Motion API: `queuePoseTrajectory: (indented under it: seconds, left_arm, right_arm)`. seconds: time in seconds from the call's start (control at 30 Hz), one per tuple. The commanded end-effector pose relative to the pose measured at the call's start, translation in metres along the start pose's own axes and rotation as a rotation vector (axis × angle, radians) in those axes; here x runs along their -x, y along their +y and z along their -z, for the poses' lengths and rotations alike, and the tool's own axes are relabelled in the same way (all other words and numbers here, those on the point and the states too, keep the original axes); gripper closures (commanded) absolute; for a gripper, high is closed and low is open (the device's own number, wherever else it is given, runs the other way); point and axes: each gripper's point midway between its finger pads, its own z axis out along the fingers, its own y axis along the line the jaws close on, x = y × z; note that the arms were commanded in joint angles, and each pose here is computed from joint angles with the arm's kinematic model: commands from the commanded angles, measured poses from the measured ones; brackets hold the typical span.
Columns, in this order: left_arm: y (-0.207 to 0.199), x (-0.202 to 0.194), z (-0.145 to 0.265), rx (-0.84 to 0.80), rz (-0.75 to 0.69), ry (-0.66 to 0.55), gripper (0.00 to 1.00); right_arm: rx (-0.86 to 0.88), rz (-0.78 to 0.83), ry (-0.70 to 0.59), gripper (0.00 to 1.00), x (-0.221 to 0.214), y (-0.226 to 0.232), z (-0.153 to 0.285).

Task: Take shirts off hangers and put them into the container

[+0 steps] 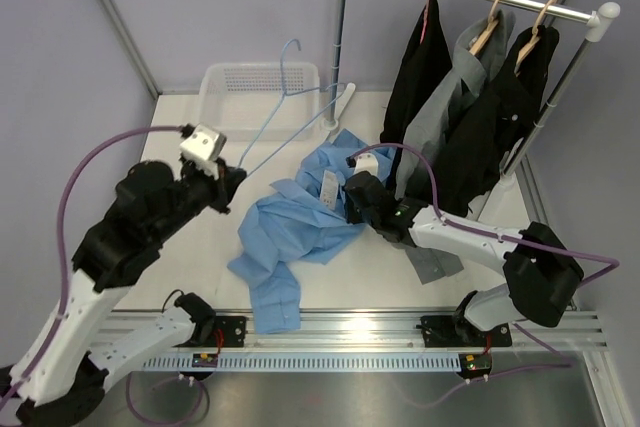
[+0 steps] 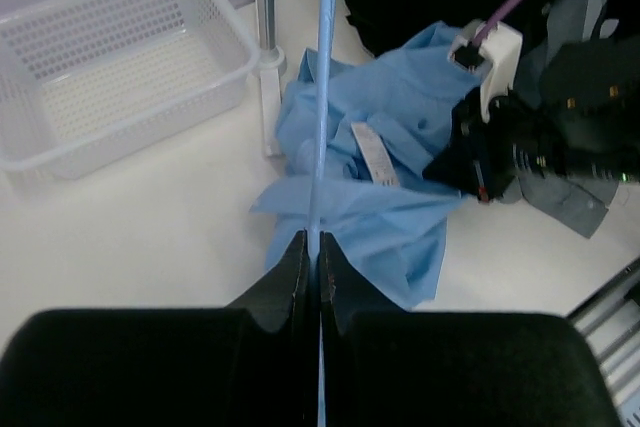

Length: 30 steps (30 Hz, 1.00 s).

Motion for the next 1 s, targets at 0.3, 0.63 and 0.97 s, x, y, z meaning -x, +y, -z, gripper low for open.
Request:
queuePoseTrajectory:
  seconds: [0.3,0.63,0.97]
  left_arm:
    - [-0.026,0.125,-0.118,-0.091,-0.051,-0.247,1.00]
    - [-0.030,0.154,-0.192,-0.090,-0.104,-0.290,1.00]
    - [-0.028,0.159,-0.256,-0.064,-0.085,-0.285,1.00]
  right_arm:
    - [0.187,0.017,-0.007,0.51,-0.007,0.040,0.032]
    - [0.275,0.000,-0.140,0.05,0.036,0.034,0.118]
    - [0.350,-0.046,-0.227,0.01,0.050,0.024,0.165]
